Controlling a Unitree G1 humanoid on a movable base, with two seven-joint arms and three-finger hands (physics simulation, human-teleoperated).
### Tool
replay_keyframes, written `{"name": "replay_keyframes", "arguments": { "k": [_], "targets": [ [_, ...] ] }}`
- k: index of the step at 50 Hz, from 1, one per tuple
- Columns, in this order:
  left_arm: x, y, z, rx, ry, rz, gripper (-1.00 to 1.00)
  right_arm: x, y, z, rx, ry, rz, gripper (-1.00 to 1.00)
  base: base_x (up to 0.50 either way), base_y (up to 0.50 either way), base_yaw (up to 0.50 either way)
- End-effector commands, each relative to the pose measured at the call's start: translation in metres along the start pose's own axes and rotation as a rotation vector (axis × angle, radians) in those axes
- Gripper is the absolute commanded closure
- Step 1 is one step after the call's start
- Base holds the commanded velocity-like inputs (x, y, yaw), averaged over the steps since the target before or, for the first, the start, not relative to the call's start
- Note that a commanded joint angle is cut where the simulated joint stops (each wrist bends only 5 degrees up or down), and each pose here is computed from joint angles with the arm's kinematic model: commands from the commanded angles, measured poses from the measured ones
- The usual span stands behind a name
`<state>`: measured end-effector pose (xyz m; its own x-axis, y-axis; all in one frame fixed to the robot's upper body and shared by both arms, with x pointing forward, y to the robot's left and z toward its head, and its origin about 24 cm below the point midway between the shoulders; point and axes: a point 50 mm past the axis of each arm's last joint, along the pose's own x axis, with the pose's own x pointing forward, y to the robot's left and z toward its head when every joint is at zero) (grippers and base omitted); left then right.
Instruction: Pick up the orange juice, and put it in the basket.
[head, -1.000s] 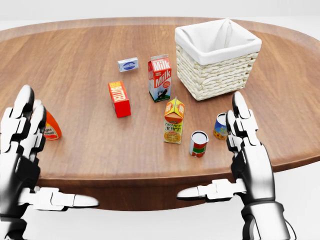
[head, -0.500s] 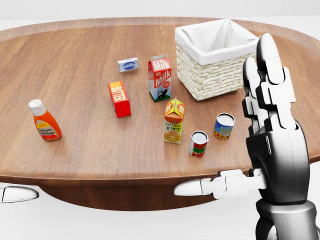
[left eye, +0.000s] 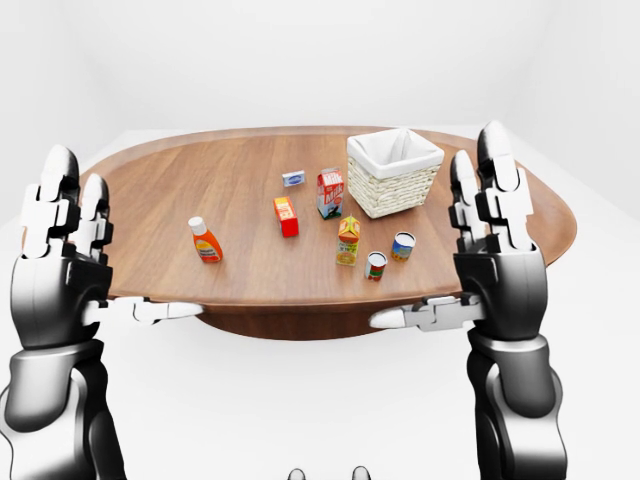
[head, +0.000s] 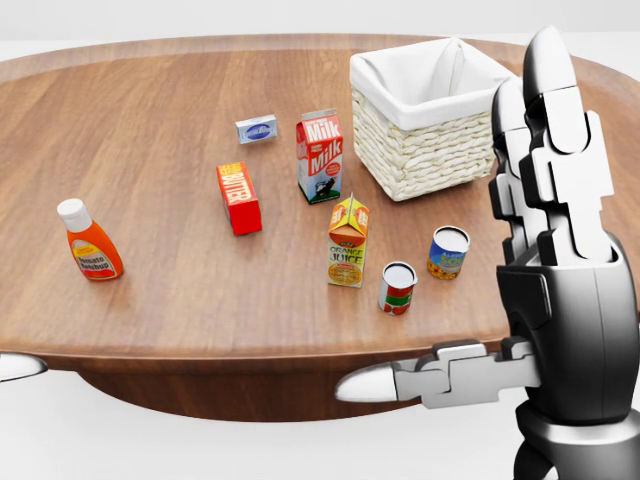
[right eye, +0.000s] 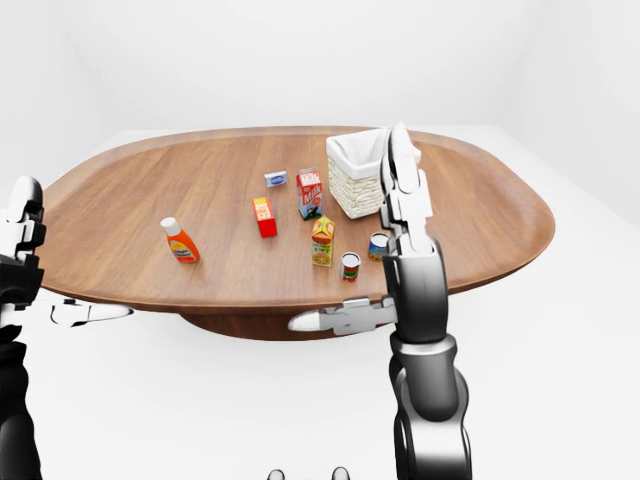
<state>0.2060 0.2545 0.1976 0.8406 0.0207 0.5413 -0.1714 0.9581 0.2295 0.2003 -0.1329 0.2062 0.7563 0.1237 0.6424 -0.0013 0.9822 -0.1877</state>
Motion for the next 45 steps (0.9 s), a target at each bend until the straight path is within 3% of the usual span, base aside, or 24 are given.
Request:
{"name": "replay_keyframes", "arguments": {
  "k": [1, 9, 34, 45],
  "targets": [
    [-0.001, 0.003, -0.025, -0.007, 0.106, 0.036, -1.0, 0.003, 0.003, -0.008, -0.01, 0.027, 0.01, -1.0, 0.0, 0.0, 0.0],
    [-0.002, 0.003, -0.024, -0.003, 0.105, 0.037, -1.0, 0.003, -0.002, -0.005, -0.017, 0.013, -0.006, -1.0, 0.01, -0.06, 0.0],
    [-0.002, 0.003, -0.023, -0.002, 0.1, 0.034, -1.0, 0.001, 0.002, -0.011, -0.039, 0.047, 0.016, -1.0, 0.19, -0.47, 0.0],
    [-0.002, 0.002, -0.023, -0.003, 0.102, 0.033, -1.0, -0.001, 0.006, -0.017, -0.091, 0.08, 0.055, -1.0, 0.38, -0.35, 0.0]
  ]
}}
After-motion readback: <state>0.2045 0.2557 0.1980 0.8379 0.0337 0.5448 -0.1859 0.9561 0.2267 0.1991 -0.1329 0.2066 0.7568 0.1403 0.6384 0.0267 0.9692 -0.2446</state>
